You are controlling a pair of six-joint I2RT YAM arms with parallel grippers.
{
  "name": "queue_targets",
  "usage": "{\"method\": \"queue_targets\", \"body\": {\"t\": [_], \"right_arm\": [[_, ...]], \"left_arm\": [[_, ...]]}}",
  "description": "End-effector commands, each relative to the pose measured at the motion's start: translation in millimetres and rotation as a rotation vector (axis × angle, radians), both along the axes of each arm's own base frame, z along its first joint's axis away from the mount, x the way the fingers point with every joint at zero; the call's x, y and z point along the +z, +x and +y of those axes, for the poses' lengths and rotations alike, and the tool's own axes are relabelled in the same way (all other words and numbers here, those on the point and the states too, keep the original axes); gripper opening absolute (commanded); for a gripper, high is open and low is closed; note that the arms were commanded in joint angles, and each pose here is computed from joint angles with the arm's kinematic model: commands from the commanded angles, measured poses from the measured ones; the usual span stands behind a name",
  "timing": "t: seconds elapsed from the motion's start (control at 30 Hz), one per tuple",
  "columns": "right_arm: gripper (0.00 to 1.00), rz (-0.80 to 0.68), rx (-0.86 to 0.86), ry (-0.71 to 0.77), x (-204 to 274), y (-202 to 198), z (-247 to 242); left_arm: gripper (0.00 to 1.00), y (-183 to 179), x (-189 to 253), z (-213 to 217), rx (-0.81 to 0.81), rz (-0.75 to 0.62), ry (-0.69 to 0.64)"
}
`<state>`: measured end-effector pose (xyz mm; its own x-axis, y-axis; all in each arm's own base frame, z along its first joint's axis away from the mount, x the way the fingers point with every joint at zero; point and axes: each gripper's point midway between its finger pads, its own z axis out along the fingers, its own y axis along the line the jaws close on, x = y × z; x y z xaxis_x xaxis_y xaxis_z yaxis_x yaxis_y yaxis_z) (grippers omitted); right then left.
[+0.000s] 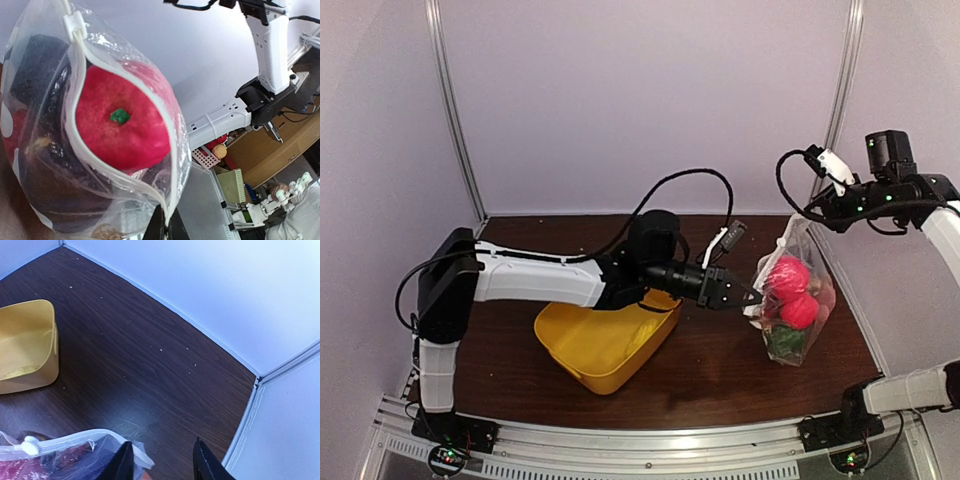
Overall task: Place the food in the zip-top bag and seal the zipper
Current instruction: Pass from the right arm to the left, then adjust the zipper food storage bag at the center of the board.
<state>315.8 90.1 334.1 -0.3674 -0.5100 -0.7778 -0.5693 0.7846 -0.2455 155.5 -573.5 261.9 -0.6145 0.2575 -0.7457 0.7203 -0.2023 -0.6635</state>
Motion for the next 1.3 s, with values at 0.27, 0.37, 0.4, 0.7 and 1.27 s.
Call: {"method": "queue_targets", "body": {"t": [0.27, 0.37, 0.4, 0.7, 1.27], "right_arm": [[0.70, 0.176, 0.382, -0.088, -86, -62, 81], [0.75, 0.236, 0.409, -0.113, -105, -74, 82], [0.76, 0.243, 0.411, -0.110, -107, -76, 83], [0.75, 0.284, 0.285, -0.143, -133, -55, 88], [0.77, 0.234, 0.335, -0.065, -84, -84, 83]], "left_arm": [[0.00, 31, -116, -13, 0.192, 0.316, 0.298], [0.00, 32, -106, -8, 0.204, 0.299, 0.288], [0.00, 30, -103, -7, 0.199, 0.295, 0.279], [0.00, 15, -31, 2, 0.112, 0.198, 0.098], [0.00, 19, -10, 4, 0.147, 0.121, 0.107]]}}
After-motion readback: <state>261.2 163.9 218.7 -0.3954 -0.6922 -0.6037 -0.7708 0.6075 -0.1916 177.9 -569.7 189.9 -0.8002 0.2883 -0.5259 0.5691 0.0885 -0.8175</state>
